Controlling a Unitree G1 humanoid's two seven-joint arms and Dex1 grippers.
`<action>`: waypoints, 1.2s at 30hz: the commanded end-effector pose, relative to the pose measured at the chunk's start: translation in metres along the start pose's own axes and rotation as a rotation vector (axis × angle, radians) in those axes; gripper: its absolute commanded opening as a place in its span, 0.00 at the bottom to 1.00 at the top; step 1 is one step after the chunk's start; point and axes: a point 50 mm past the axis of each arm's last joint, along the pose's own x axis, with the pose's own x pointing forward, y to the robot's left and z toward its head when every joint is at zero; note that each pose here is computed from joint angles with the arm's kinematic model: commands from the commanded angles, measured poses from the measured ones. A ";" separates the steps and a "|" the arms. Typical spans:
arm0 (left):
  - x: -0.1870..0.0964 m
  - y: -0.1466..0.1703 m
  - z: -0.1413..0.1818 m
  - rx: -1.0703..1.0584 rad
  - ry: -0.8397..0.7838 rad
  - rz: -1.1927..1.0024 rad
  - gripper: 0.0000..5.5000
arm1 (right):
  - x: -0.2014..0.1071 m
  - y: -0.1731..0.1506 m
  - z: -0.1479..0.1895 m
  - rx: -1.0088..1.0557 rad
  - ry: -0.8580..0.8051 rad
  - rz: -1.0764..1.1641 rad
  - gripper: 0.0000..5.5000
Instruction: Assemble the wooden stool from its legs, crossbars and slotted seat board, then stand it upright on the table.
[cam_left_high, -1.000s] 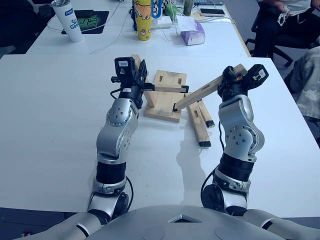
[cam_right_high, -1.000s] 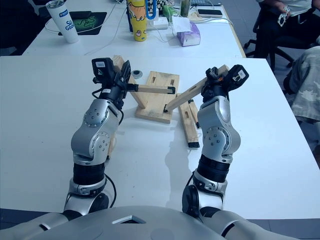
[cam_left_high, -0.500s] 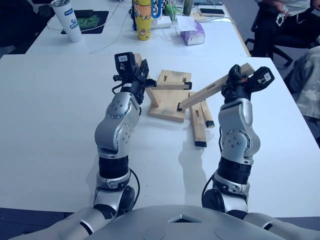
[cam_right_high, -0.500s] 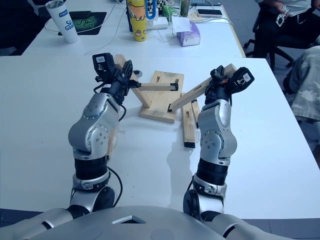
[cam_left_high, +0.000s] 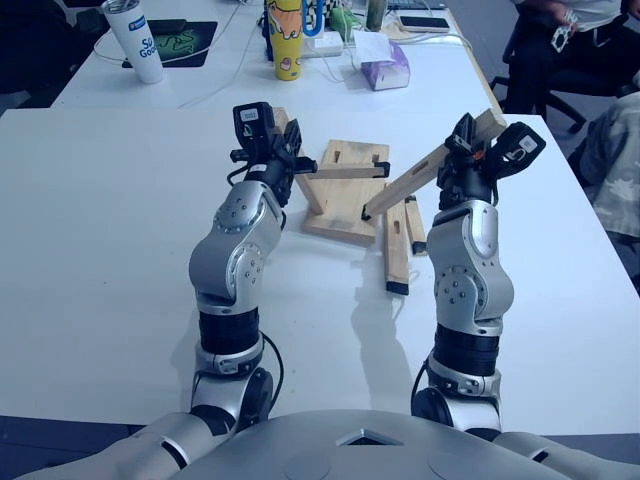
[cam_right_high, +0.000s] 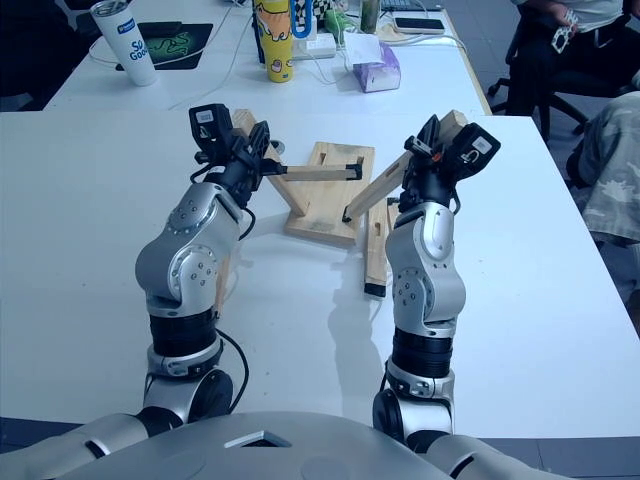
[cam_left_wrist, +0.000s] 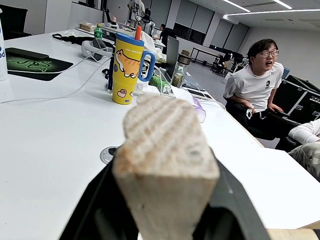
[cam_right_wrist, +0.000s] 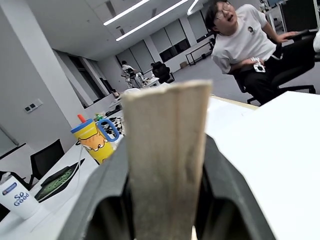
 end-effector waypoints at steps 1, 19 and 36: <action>-0.001 -0.003 -0.022 -0.063 0.124 0.008 0.19 | -0.003 -0.006 -0.013 -0.030 0.048 -0.050 0.19; -0.005 -0.014 -0.020 -0.090 0.129 -0.010 0.19 | -0.023 0.008 -0.072 -0.339 0.331 0.058 0.19; -0.007 0.002 -0.038 -0.198 0.182 0.076 0.19 | -0.030 0.011 -0.085 -0.351 0.470 0.225 0.19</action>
